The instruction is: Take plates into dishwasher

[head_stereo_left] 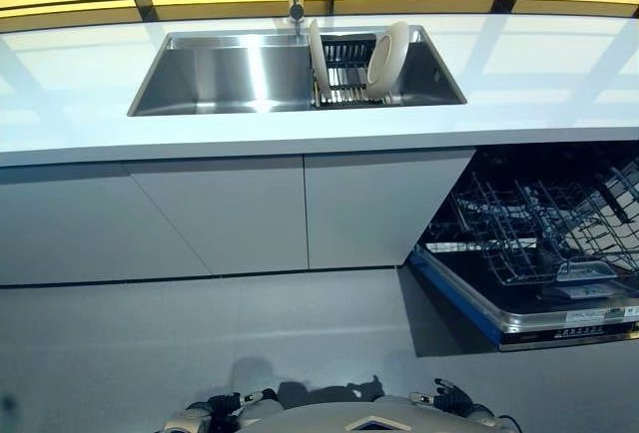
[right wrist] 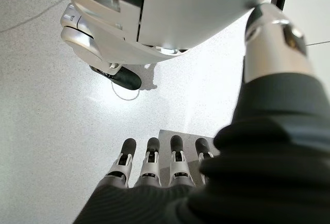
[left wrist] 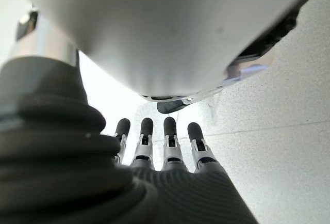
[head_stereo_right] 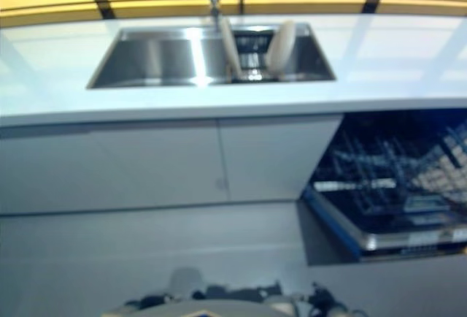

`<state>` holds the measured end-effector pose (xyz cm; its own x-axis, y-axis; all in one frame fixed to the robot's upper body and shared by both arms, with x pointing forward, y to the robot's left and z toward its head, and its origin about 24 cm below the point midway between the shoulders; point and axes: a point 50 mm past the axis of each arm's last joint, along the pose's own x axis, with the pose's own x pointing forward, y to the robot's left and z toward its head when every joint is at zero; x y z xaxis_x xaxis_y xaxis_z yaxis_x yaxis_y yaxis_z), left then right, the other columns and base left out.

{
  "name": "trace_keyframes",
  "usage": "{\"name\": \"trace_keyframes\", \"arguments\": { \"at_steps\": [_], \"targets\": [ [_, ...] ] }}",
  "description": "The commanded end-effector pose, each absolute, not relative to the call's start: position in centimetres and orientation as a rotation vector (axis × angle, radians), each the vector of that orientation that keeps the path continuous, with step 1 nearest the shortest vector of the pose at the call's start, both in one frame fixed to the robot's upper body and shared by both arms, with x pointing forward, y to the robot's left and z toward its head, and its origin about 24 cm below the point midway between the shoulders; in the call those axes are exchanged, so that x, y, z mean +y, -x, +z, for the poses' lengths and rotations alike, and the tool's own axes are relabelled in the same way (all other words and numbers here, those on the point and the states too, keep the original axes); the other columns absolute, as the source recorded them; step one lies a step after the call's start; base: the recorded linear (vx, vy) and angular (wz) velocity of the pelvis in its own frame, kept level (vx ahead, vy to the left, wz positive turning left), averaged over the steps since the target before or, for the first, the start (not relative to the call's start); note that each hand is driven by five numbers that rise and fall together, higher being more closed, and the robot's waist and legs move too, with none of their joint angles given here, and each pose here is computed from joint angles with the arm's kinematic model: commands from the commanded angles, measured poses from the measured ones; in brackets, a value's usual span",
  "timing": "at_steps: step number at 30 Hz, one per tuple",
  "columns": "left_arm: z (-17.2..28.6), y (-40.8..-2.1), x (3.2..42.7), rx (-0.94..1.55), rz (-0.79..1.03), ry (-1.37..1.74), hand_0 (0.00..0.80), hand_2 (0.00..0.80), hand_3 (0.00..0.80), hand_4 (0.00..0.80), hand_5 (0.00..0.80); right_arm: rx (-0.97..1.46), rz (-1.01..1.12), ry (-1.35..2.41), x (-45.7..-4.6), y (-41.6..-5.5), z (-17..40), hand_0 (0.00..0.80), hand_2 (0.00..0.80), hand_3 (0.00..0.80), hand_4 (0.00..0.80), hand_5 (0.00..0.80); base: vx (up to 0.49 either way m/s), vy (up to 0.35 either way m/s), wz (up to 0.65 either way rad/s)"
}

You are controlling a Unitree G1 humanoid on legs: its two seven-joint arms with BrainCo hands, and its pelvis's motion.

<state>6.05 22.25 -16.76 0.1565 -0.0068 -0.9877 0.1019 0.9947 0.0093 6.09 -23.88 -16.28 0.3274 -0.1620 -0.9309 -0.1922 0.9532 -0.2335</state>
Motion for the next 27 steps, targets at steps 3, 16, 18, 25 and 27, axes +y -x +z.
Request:
{"name": "trace_keyframes", "arguments": {
  "at_steps": [3,16,18,25,27],
  "targets": [
    [-16.52,-8.17,22.15,1.384,-0.069,-0.084,0.0,0.0,0.0,0.0,0.0,1.188,0.026,0.346,-23.9,-8.5,-15.95,0.0,0.0,0.0,0.0,0.0,0.0,0.0,0.0],
    [-16.54,-8.26,21.94,1.399,-0.072,-0.066,0.0,0.0,0.0,0.0,0.0,1.178,0.042,0.352,-23.45,-9.02,-15.95,0.0,0.0,0.0,0.0,0.0,-0.001,0.002,0.02],
    [-16.51,-8.42,21.87,1.399,-0.071,-0.063,0.0,0.0,0.0,0.0,0.0,1.176,0.042,0.354,-23.38,-9.22,-15.92,0.0,0.0,0.0,0.0,0.0,0.002,0.005,0.02],
    [-16.44,-8.49,21.9,1.396,-0.074,-0.061,0.0,0.0,0.0,0.0,0.0,1.177,0.039,0.353,-23.59,-9.19,-15.87,0.0,0.0,0.0,0.0,0.0,0.006,0.011,0.05],
    [-16.44,-8.45,21.89,1.395,-0.079,-0.065,0.0,0.0,0.0,0.0,0.0,1.177,0.036,0.352,-23.62,-9.18,-15.86,0.0,0.0,0.0,0.0,0.0,0.005,0.01,0.03]
  ]
}}
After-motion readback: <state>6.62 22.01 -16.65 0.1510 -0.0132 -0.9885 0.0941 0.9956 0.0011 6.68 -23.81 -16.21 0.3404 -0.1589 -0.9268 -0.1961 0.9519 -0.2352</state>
